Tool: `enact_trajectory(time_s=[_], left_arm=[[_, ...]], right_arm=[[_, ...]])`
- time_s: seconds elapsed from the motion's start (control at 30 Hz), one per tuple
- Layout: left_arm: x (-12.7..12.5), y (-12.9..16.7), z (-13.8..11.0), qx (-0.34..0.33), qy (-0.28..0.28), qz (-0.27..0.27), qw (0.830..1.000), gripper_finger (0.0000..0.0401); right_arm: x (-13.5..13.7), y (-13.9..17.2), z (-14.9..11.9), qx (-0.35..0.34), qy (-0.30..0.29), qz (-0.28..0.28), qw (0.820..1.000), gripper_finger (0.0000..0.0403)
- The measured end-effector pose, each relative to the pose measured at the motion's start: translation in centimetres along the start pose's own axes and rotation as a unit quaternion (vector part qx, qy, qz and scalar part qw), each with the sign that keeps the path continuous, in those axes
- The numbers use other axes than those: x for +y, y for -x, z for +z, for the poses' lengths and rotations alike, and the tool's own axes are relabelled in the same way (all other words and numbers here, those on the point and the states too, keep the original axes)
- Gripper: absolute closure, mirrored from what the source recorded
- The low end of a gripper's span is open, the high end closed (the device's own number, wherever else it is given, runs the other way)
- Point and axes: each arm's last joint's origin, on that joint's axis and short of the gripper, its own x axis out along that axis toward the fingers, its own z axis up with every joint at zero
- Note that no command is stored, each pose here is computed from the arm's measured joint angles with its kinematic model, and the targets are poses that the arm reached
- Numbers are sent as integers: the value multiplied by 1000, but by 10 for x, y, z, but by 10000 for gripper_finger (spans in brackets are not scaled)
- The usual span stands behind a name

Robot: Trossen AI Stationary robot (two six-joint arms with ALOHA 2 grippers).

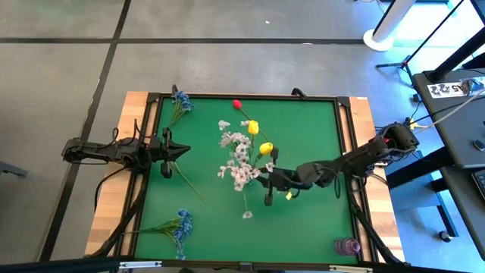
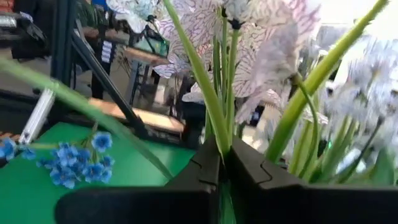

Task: Sort flowers into vase by color
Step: Put the white flowers into the blue flower vase

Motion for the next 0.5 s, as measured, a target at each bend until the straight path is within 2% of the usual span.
enact_trajectory(time_s=[0.2,0.37,0.5], left_arm=[[0,0,0,0,0,0,1000,391],[0,0,0,0,0,0,1000,391],[0,0,0,0,0,0,1000,391]], right_arm=[[-5,-3,-11,45,-14,-4,999,374],[-3,-3,-17,95,-32,-10,995,312],[-2,-3,-5,159,-41,-3,986,256]])
